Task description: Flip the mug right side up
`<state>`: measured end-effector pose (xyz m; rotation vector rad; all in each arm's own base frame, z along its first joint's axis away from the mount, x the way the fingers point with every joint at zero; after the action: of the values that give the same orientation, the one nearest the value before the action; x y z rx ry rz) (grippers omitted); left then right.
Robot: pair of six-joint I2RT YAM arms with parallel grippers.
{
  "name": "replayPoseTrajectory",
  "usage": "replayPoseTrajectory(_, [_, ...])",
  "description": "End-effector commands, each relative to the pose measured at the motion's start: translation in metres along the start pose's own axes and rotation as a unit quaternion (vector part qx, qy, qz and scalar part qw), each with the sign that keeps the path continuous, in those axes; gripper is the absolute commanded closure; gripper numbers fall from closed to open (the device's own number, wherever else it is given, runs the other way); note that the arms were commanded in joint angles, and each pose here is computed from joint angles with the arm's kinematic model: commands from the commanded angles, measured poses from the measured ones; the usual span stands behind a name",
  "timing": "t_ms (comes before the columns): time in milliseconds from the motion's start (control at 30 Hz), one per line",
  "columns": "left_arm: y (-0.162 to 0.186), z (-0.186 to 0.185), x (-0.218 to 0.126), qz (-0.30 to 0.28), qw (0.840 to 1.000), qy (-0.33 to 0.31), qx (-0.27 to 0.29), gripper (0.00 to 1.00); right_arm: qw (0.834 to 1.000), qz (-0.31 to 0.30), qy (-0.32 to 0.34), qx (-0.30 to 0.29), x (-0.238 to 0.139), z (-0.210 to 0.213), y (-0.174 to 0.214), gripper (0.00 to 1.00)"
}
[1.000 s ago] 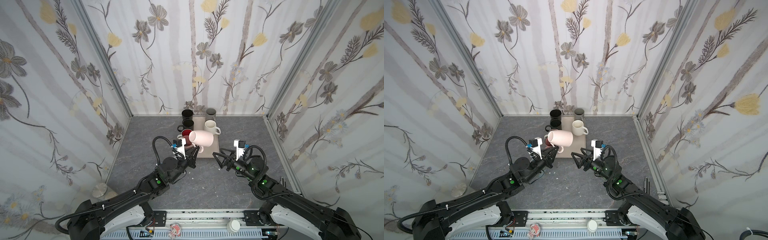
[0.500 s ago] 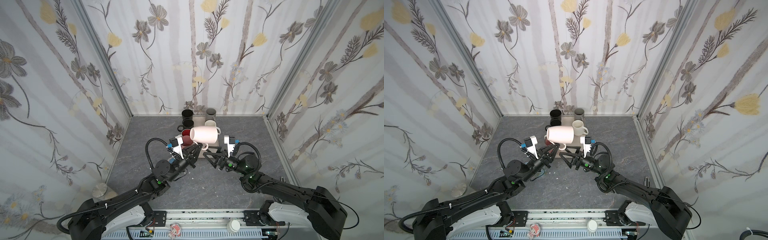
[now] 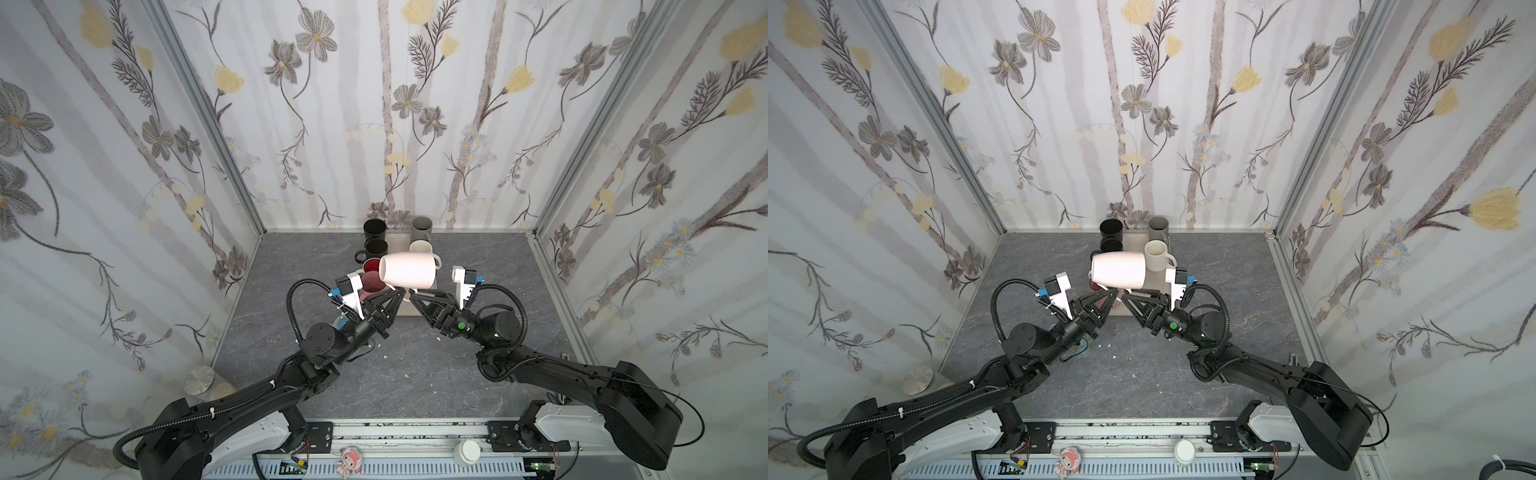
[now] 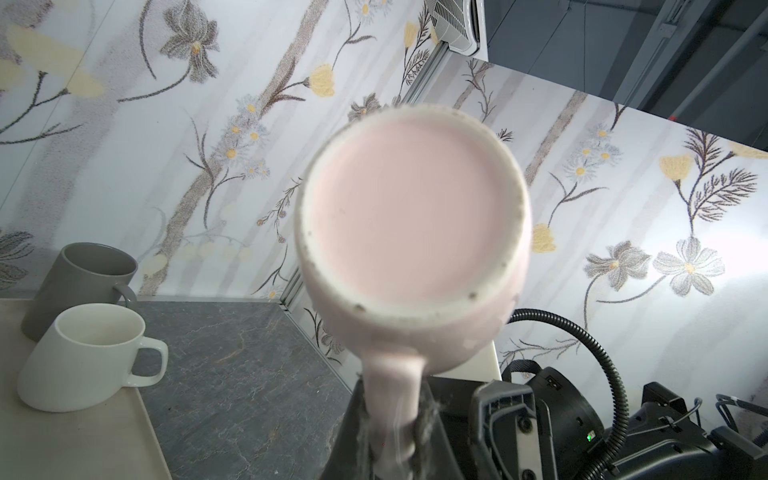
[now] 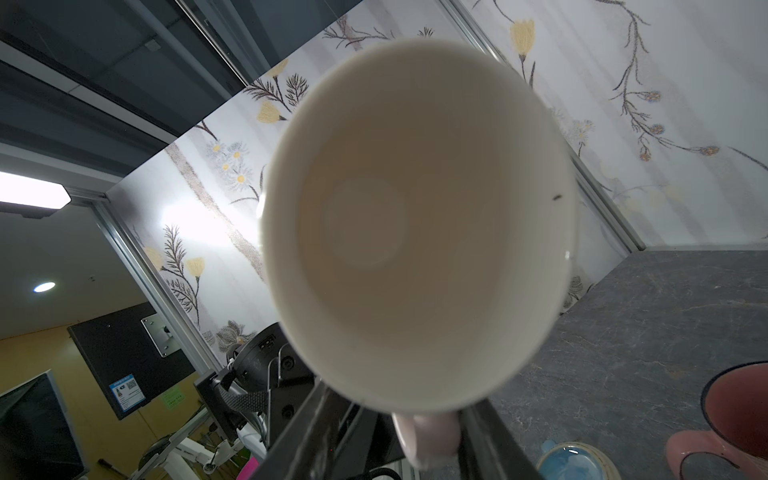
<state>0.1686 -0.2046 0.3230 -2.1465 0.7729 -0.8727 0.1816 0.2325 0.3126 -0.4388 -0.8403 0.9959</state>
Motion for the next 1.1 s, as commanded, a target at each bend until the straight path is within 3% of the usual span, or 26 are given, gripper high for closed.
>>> replayPoseTrajectory(0, [-0.014,-0.012,0.002,-0.039,0.998,0.041,-0.01,1.0,0.999,-0.012,-0.033,-0.005,0.002,0.01,-0.006,0.62])
replayPoseTrajectory(167, [-0.014,-0.011,0.005,-0.038,0.998,0.041,-0.016,1.0,1.0,-0.009,-0.027,-0.003,0.004,0.008,-0.006,0.8])
replayPoseTrajectory(267, [-0.013,-0.011,0.009,-0.028,0.999,0.036,-0.021,1.0,1.0,-0.006,-0.018,-0.004,0.006,0.008,-0.007,1.0])
replayPoseTrajectory(333, [-0.012,-0.01,0.009,-0.023,0.999,0.027,-0.025,1.0,1.0,-0.004,0.01,-0.007,0.005,0.004,-0.008,1.0])
replayPoseTrajectory(467, [-0.012,-0.004,0.003,-0.026,0.999,-0.005,-0.032,0.38,0.996,0.004,0.083,-0.018,0.001,-0.006,-0.011,1.0])
replayPoseTrajectory(633, [-0.014,-0.001,-0.007,-0.022,0.999,-0.04,-0.022,0.01,0.983,0.035,0.171,-0.054,-0.006,-0.016,-0.019,1.0])
replayPoseTrajectory(767, [-0.019,0.0,-0.017,-0.019,0.997,-0.07,-0.003,0.0,0.952,0.115,0.26,-0.117,-0.004,-0.026,-0.023,1.0])
replayPoseTrajectory(900, [-0.022,0.004,-0.03,-0.016,0.994,-0.107,0.016,0.0,0.897,0.181,0.366,-0.172,-0.001,-0.046,-0.031,1.0])
replayPoseTrajectory(1067, [-0.027,0.007,-0.049,-0.032,0.99,-0.135,0.028,0.0,0.824,0.247,0.473,-0.191,-0.004,-0.086,-0.032,1.0])
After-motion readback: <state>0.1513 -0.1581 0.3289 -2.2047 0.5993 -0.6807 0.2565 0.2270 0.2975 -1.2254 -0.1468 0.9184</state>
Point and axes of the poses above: each gripper's point midway between its finger pads, its own x axis out along the fingers, its own z axis along the line the jaws close on, y = z × x, the point moved 9 cm from there along -x, back along the fingers, and after that the axes turned 2 degrees about x, right-handed, at the moved point
